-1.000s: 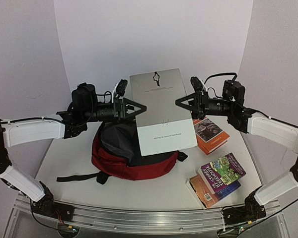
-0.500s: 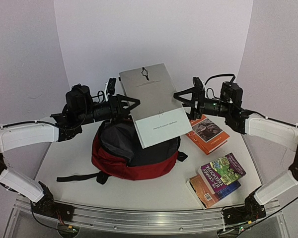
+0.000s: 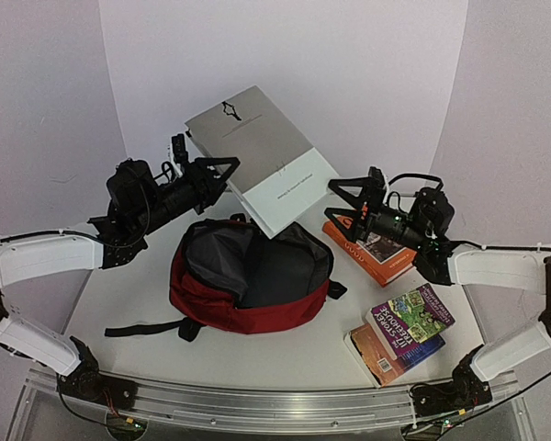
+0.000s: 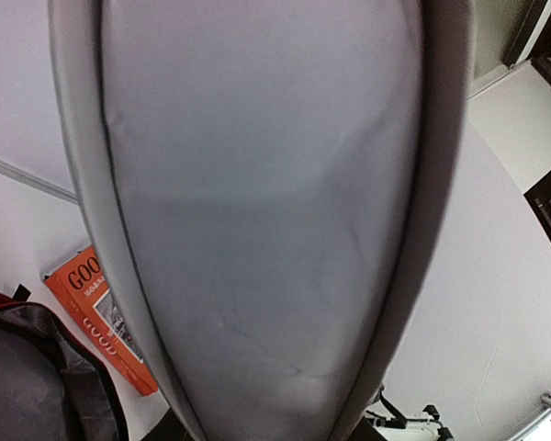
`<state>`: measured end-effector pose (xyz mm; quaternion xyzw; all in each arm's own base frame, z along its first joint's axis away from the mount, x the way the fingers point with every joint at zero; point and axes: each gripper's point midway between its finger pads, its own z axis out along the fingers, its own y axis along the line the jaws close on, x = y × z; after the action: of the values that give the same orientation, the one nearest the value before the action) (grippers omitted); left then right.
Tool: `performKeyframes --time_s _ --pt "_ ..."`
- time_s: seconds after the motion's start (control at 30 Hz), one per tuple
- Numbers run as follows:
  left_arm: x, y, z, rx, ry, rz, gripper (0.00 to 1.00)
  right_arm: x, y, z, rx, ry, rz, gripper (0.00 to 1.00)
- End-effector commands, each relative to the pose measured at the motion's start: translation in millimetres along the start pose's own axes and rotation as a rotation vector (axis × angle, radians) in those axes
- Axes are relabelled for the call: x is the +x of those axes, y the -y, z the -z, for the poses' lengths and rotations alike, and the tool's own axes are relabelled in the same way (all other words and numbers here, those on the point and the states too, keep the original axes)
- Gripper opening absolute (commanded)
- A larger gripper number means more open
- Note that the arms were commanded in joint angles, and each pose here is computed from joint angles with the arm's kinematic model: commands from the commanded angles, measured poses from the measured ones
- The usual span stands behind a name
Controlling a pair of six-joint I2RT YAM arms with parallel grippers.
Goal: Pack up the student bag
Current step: Pick up the book at the corner of the board.
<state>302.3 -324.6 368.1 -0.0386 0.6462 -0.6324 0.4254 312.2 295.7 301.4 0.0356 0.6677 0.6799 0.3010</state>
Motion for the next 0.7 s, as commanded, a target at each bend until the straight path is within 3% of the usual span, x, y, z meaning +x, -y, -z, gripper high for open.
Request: performKeyframes --time_s 0.0,0.3,0.67 --pt "-31 36 1 0.143 0.143 0.009 0.16 0 -54 -7 -0.203 0.053 0.037 0.98" --pt "-27 32 -8 0.172 0.134 0.048 0.16 8 -67 -34 -0.289 0.045 0.036 0.95" --pt "-22 24 -10 0.167 0.141 0.084 0.17 6 -87 -52 -0.381 0.089 0.097 0.61"
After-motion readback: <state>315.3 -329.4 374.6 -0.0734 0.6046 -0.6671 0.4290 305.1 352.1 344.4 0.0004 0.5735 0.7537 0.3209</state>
